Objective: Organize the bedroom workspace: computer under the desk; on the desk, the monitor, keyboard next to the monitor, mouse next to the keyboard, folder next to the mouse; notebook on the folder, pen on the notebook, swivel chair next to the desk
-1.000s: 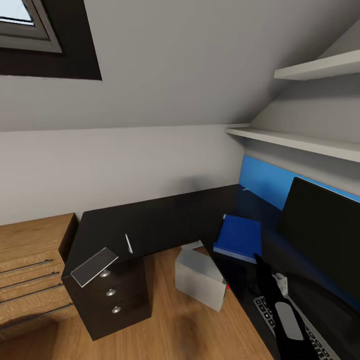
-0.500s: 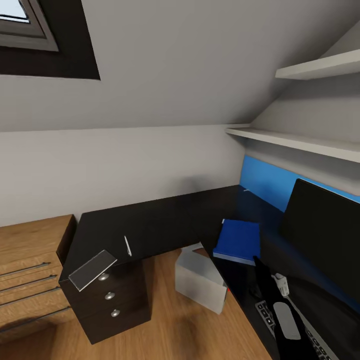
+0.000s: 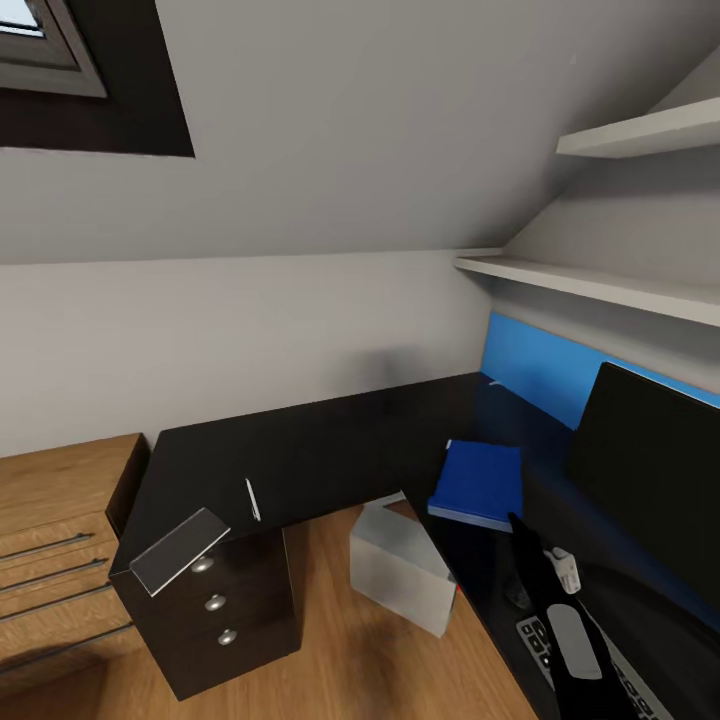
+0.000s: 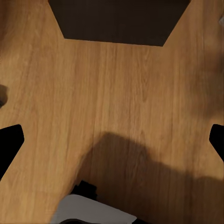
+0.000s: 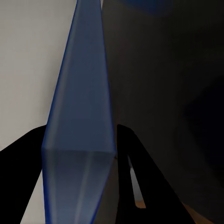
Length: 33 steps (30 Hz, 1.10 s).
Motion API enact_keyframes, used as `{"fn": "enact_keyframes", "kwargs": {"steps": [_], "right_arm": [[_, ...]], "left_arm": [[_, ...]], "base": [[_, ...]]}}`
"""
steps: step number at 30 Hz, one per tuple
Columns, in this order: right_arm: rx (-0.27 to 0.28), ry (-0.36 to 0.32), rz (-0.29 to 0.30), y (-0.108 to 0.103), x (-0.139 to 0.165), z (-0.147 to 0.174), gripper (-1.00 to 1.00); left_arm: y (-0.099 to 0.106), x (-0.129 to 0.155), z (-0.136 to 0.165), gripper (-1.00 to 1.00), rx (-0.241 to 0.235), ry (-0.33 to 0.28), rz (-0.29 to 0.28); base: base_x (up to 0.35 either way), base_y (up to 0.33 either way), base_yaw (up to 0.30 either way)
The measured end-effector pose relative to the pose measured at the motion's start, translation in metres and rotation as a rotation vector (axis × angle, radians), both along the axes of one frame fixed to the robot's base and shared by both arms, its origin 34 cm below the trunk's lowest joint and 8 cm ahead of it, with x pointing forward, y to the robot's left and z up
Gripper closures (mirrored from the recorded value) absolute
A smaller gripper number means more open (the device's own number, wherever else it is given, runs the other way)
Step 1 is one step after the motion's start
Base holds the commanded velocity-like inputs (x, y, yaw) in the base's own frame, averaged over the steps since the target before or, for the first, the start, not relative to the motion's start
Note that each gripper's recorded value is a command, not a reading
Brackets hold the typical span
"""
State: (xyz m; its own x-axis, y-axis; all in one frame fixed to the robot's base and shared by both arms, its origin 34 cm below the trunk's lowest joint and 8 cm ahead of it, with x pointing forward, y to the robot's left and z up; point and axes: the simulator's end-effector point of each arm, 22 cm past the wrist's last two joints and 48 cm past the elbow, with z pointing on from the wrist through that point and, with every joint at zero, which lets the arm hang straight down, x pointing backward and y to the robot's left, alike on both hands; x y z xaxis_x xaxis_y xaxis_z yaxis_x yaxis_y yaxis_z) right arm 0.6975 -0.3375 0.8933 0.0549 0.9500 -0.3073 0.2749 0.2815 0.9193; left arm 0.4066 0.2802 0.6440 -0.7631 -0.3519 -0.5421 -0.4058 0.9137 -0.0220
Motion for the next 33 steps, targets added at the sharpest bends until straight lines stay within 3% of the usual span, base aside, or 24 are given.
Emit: {"fn": "enact_keyframes", "kwargs": {"steps": [13, 20, 33], "right_arm": [[-0.038, -0.015, -0.052, -0.013, 0.001, -0.008, 1.0], [-0.091, -0.003, -0.042, -0.013, 0.002, -0.017, 1.0], [-0.103, 0.0, -0.039, -0.013, 0.004, -0.034, 1.0]], "left_arm": [[0.0, 0.006, -0.01, -1.0, 0.0, -0.01, 0.003], [-0.002, 0.007, -0.019, -1.0, -0.004, -0.008, 0.003], [-0.004, 0.009, -0.036, -1.0, -0.006, -0.009, 0.003]], "base": [[0.0, 0.0, 0.0], [0.0, 0.0, 0.0], [0.0, 0.0, 0.0]]}}
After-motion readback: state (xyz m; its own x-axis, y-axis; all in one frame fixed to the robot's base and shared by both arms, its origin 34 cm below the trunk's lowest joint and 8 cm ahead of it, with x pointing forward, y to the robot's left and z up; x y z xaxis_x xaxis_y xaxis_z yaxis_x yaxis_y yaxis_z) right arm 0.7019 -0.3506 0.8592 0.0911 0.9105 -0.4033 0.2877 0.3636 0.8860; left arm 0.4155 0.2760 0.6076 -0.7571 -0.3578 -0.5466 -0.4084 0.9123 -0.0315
